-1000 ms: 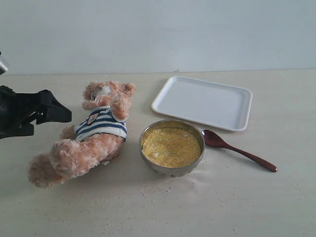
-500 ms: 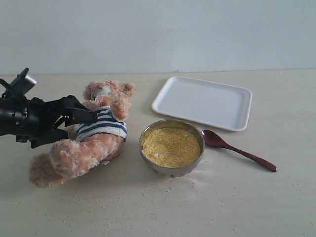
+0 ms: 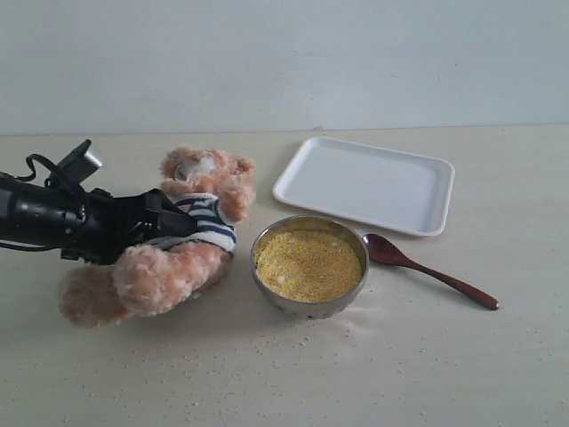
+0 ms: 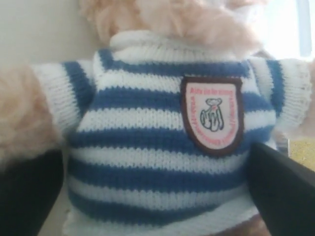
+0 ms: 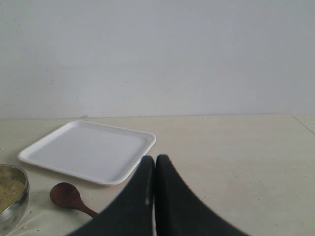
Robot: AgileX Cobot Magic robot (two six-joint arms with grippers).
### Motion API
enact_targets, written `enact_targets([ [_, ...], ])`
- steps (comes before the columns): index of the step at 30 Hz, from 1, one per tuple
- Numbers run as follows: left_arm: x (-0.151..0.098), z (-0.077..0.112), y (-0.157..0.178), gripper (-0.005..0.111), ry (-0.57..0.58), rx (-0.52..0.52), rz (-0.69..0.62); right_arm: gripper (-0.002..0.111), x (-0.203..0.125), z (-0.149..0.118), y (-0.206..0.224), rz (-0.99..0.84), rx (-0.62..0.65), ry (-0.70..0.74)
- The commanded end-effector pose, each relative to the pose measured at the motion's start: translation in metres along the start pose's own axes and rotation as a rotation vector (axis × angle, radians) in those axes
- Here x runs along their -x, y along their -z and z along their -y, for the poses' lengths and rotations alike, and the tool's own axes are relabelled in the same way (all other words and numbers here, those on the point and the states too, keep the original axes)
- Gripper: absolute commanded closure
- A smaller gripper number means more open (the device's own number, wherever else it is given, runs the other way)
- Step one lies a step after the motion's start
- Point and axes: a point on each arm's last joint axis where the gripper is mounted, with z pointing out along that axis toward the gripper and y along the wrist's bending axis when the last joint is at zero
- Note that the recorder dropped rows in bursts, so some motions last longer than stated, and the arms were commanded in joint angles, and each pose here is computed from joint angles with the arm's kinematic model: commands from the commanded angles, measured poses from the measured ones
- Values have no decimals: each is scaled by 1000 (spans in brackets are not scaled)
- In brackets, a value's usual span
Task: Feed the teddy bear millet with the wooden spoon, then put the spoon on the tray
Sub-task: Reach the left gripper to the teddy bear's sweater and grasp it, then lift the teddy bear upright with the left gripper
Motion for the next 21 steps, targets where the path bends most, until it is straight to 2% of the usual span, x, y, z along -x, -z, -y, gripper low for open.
enact_targets([
  [1, -1, 6, -18, 14, -14, -22, -14, 108, 1, 0, 0, 15, -1, -2],
  [6, -5, 1, -33, 18, -5, 18, -37, 108, 1, 0, 0, 15, -1, -2],
  [9, -8, -6, -37, 30, 19, 45, -47, 108, 1, 0, 0, 15, -1, -2],
  [14, -10, -11, -38, 71, 103, 83, -57, 108, 1, 0, 0, 15, -1, -2],
  [18, -10, -10, -34, 101, 89, 40, -75, 108, 1, 0, 0, 15, -1, -2],
  [21, -2, -11, -21, 102, 96, 1, -48, 108, 1, 0, 0, 15, -1, -2],
])
